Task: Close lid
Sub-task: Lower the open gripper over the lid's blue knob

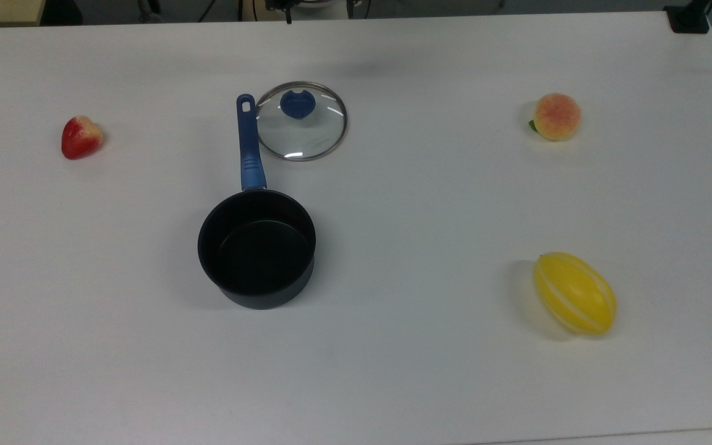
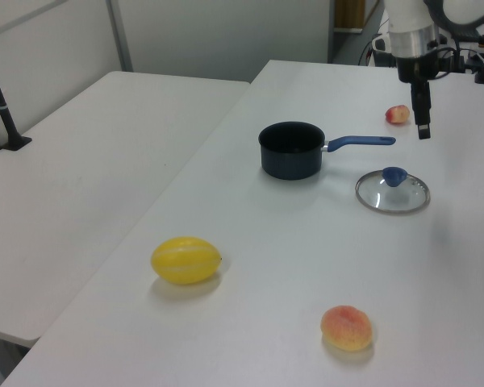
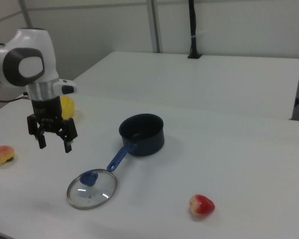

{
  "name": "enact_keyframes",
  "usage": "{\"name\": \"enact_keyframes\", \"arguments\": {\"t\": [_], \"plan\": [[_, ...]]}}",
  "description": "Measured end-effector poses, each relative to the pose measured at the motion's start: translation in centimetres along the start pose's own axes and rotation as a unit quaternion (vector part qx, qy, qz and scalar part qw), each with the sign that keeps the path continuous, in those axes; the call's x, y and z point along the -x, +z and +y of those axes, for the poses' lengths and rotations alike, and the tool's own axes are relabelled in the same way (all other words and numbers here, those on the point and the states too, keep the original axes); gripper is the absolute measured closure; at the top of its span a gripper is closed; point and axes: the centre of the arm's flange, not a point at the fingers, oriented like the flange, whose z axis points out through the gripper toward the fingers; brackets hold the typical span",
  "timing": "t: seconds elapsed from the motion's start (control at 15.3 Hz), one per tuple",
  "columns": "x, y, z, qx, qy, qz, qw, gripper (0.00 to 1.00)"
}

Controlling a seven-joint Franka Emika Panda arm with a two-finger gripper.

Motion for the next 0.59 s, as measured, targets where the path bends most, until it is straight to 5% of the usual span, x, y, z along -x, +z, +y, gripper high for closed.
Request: {"name": "enact_keyframes", "arguments": {"t": [0.33,0.59], "plan": [[-0.7,5.0,-2.4,0.050,0.050,0.068,0.9952,0.00],[-1.1,6.6,-1.7,0.050,0.078,0.105,0.9901,0.00]]}}
